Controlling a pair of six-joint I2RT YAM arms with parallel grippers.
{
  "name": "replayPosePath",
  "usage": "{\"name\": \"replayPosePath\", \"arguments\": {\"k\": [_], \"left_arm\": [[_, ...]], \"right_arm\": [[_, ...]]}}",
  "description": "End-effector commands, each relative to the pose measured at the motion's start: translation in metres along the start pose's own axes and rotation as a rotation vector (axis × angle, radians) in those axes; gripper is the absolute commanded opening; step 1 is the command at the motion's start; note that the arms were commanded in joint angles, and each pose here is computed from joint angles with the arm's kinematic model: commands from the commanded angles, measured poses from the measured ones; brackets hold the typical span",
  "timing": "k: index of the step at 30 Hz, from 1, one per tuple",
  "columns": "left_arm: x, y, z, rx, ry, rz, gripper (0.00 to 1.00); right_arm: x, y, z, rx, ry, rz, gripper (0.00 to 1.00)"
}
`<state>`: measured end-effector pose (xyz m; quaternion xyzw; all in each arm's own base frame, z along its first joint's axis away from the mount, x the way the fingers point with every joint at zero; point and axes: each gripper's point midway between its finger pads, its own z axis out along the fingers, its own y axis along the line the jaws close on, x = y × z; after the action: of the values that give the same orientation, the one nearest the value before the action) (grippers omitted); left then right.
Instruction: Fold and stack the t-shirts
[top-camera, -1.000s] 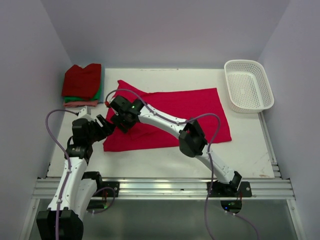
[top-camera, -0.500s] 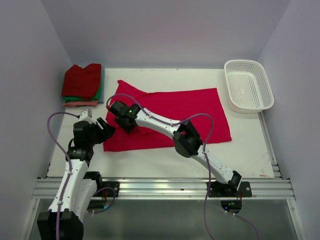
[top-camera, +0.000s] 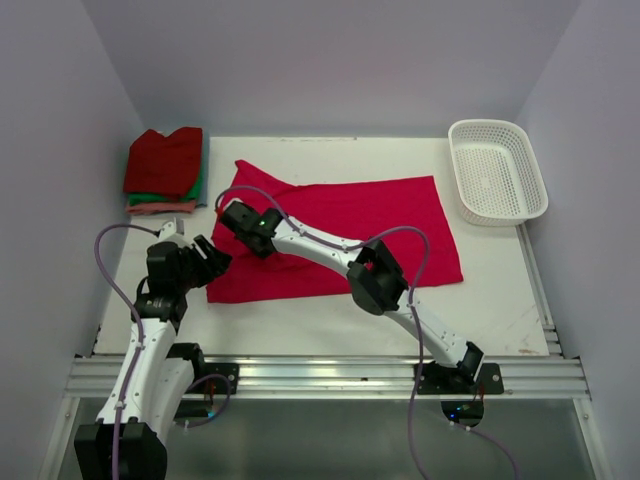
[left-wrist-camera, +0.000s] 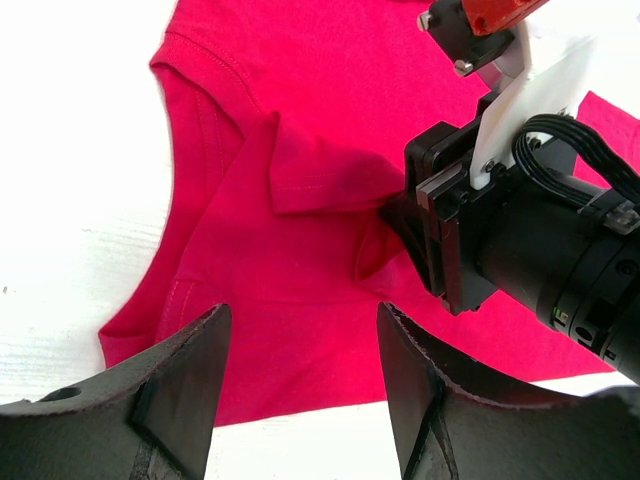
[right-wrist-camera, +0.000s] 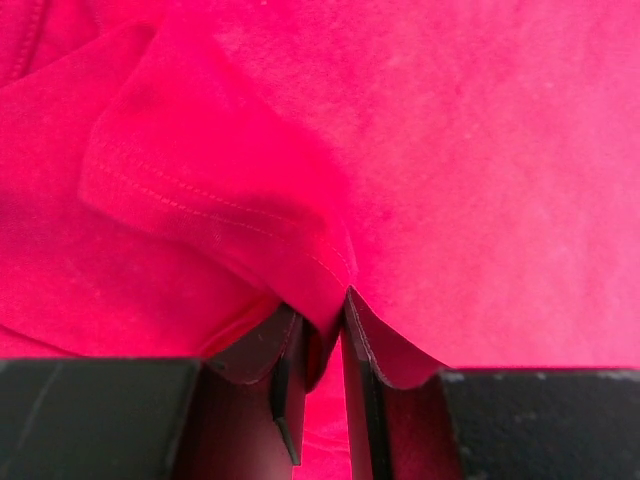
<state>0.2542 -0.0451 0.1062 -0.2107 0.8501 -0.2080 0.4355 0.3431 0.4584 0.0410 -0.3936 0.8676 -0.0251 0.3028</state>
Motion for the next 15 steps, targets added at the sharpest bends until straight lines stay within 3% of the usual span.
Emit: {"name": "replayPosePath", "arguments": {"k": [1,10,15], "left_arm": [[-0.001,-0.007,0.001,0.033,-0.002,-0.003,0.63],[0.01,-0.008,0.008,0.06,0.053,0.005,0.63],[0.026,-0.012,0.017,0.104,0.127,0.008,0.63]], "right_arm": [[-0.038,-0.025,-0.04,0.06,-0.119,0.015,0.23],[-0.035,-0.05,-0.039,0.096,-0.104,0.027,0.37],[-0.034,-0.063,-0.036,0.111,-0.098,0.042,0.39]]}}
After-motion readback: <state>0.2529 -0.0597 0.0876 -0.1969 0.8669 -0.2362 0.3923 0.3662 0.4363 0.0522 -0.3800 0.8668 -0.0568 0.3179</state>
